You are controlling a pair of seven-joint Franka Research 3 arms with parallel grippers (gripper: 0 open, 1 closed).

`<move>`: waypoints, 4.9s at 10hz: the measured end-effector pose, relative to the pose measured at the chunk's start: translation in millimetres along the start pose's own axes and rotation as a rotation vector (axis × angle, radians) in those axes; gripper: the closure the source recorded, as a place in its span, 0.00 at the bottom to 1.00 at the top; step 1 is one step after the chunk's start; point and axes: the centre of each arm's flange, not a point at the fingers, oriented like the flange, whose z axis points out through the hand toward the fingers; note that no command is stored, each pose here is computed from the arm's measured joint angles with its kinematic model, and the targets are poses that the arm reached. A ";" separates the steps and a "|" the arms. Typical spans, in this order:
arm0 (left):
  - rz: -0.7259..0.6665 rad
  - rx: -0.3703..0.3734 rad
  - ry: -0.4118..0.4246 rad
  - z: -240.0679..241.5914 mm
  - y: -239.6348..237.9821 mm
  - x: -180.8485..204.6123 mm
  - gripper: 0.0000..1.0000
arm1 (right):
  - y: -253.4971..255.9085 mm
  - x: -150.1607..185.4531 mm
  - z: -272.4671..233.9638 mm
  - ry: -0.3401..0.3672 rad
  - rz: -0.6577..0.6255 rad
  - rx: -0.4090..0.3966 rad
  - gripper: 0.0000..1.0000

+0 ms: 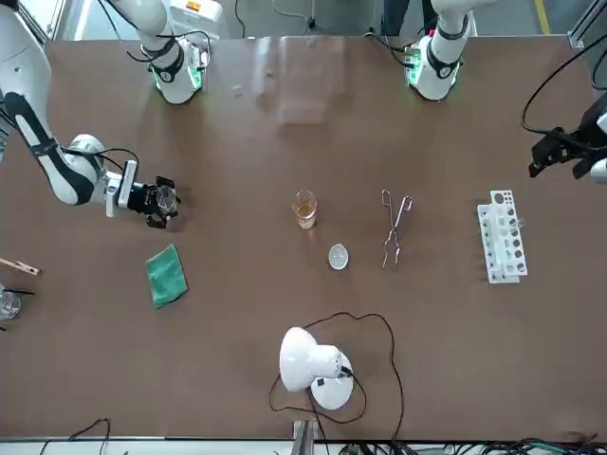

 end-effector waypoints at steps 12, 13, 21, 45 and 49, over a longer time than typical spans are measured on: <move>0.007 0.011 0.026 -11.6 1.8 3.5 0.00 | -15.6 -39.0 0.0 0.028 -0.037 0.087 0.61; 0.006 0.011 0.026 -11.7 1.4 3.5 0.00 | -15.9 -43.5 0.7 0.026 -0.037 0.091 0.61; 0.011 0.012 0.027 -12.0 3.7 3.7 0.00 | -17.1 -53.6 7.5 0.061 -0.023 0.103 0.59; 0.012 0.012 0.043 -19.8 4.6 4.0 0.00 | -19.0 -53.7 5.1 0.091 -0.011 0.162 0.00; 0.013 0.012 0.045 -20.6 5.1 4.1 0.00 | -26.0 -52.7 4.0 0.121 -0.014 0.204 0.00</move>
